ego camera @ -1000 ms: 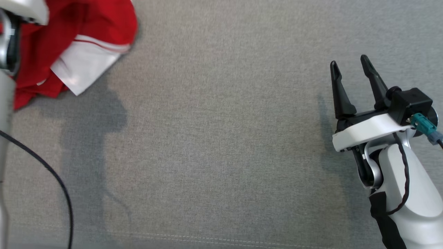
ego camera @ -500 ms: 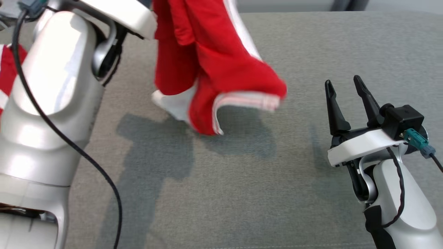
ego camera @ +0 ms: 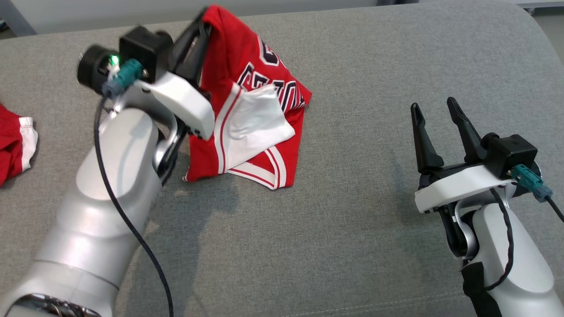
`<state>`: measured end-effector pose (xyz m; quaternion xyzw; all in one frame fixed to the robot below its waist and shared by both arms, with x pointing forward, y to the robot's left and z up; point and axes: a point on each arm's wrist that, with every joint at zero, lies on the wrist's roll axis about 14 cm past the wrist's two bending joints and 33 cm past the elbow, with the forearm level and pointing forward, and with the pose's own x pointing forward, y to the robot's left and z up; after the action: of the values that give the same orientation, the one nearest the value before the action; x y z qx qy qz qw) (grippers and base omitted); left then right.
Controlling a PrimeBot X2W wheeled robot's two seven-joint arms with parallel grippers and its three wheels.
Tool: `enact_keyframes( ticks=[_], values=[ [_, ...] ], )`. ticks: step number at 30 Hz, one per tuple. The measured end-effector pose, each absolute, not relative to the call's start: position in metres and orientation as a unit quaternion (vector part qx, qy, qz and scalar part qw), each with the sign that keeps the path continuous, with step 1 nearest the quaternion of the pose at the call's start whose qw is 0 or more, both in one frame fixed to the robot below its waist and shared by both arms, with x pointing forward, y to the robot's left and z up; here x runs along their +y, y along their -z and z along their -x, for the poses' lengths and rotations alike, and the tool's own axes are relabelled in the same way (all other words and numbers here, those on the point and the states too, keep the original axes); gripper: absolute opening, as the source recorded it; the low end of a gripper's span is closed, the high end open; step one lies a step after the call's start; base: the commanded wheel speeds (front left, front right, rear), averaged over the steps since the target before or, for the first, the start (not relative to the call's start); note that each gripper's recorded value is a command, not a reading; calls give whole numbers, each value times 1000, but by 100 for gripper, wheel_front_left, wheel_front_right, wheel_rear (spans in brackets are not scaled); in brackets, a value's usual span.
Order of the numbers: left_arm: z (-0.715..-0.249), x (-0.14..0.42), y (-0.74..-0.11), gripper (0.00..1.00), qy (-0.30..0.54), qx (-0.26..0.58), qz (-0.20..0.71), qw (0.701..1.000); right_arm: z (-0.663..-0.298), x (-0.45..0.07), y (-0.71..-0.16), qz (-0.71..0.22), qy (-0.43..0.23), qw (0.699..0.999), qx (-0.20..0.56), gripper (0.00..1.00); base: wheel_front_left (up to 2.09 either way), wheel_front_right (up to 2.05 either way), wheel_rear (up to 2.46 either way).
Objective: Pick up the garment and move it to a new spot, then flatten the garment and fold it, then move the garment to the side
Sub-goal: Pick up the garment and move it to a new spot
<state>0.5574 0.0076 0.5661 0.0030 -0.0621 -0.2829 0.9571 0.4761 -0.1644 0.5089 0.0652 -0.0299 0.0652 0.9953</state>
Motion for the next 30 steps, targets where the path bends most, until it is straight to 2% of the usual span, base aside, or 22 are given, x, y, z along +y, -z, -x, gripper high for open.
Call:
enact_keyframes(
  ticks=[5,10,11,13,14,18,23,30],
  values=[
    [-531,-1,-500,0,285,23,18,958,-475,-164,-508,-63,-67,995,-29,100,0,0,0],
    [-511,-2,-469,0,288,63,22,955,-473,-161,-510,-61,-72,995,-29,100,0,0,0],
    [-505,-4,-463,5,290,72,23,954,-472,-161,-510,-61,-72,995,-30,100,0,0,0],
    [-494,-6,-451,52,291,88,28,952,-471,-162,-512,-60,-71,995,-31,100,0,0,0],
    [-489,-5,-446,100,291,95,30,952,-471,-162,-513,-60,-72,995,-32,100,0,0,0],
    [-477,-1,-439,100,282,106,46,953,-469,-161,-518,-59,-72,995,-37,100,0,0,0],
    [-472,13,-455,100,259,78,65,961,-467,-157,-522,-61,-77,994,-41,100,0,0,0],
    [-456,58,-464,100,195,49,61,978,-466,-147,-527,-64,-90,993,-46,100,0,0,0]
  ],
)
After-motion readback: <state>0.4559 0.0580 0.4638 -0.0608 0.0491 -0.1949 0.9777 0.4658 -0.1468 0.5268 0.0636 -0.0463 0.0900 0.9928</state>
